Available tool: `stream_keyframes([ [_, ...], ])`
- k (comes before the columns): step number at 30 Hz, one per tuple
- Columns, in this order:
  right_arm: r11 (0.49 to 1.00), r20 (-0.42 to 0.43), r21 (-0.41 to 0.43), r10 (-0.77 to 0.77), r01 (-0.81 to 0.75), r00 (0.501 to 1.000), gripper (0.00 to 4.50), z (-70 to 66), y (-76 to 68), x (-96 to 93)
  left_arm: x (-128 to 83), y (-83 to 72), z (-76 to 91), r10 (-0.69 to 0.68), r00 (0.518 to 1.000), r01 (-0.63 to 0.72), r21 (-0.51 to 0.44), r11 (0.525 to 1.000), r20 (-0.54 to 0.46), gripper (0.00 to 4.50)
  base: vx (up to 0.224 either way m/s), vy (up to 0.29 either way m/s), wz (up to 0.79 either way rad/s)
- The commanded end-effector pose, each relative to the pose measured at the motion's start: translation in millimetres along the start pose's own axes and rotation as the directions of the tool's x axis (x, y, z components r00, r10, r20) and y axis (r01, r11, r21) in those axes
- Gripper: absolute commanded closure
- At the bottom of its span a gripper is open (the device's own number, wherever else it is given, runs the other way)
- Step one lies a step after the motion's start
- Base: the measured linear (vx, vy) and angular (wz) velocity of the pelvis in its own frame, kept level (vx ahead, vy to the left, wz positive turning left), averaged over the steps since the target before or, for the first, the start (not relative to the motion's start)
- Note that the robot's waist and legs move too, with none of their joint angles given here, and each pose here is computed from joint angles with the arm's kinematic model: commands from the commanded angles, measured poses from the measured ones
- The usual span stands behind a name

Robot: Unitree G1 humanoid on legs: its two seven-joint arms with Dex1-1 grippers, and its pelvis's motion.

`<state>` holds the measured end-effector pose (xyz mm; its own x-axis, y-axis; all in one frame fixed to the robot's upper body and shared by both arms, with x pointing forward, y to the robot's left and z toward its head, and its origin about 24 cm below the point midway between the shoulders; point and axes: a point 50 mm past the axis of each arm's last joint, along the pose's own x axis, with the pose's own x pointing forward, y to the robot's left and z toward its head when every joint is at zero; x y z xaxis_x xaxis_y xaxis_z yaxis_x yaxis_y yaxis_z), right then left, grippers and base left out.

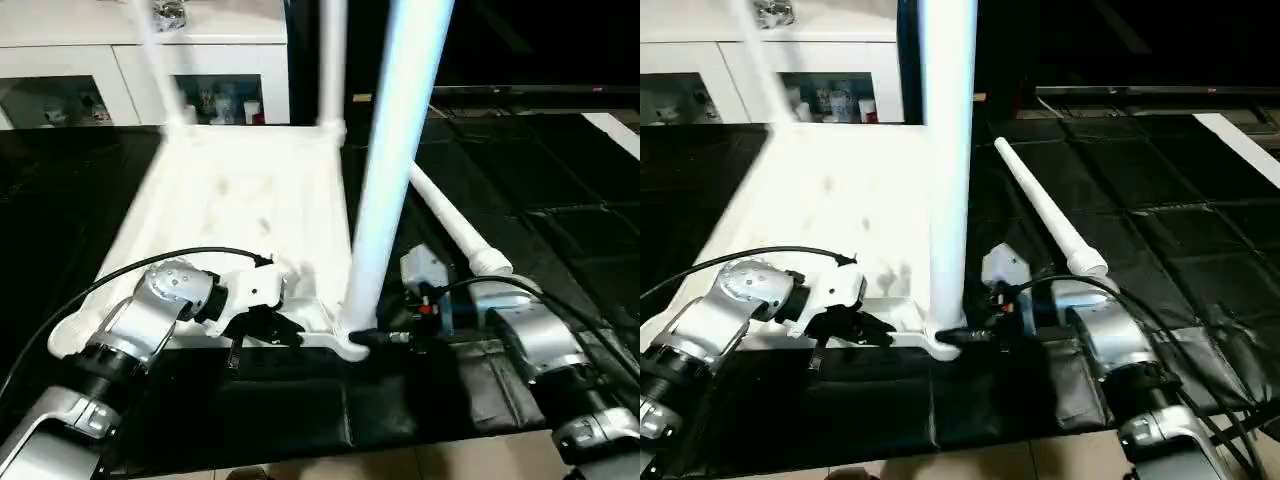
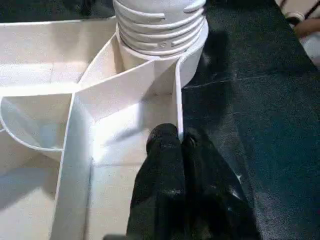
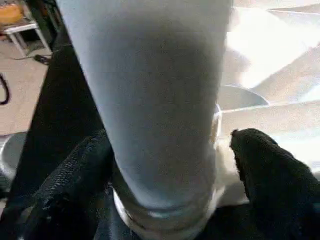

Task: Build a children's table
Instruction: Rotate leg to tighten

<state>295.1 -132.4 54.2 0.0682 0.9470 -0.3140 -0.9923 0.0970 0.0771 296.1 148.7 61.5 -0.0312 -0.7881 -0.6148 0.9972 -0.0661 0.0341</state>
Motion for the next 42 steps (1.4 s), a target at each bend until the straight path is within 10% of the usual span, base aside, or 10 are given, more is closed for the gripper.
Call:
stream_keyframes([
  [1,0.999,-0.023,-0.032,0.025,-0.026,0.999,0.87,4.2,-1.8,1.9,8,-2.9,4.4,-0.083,0.996,0.084,0.052,0.995,-0.03,4.5,0.0,0.0,0.0],
  [23,0.997,-0.06,-0.043,0.06,-0.063,0.996,1.78,-2.9,-0.2,7.4,11,-0.5,0.5,-0.073,0.997,0.074,0.056,0.996,-0.03,4.5,0.0,0.0,0.0],
  [30,0.994,0.035,0.064,-0.089,0.087,0.995,1.8,-9.5,1.8,16.1,17,9.2,10.4,0.153,0.981,-0.138,-0.121,0.983,0.122,4.5,0.0,0.0,0.0],
  [42,0.728,-0.034,0.391,-0.6,0.563,0.799,1.8,-20.1,-18.0,78.0,48,6.6,39.1,0.496,0.859,-0.42,-0.38,0.824,0.125,4.5,0.0,0.0,0.0],
])
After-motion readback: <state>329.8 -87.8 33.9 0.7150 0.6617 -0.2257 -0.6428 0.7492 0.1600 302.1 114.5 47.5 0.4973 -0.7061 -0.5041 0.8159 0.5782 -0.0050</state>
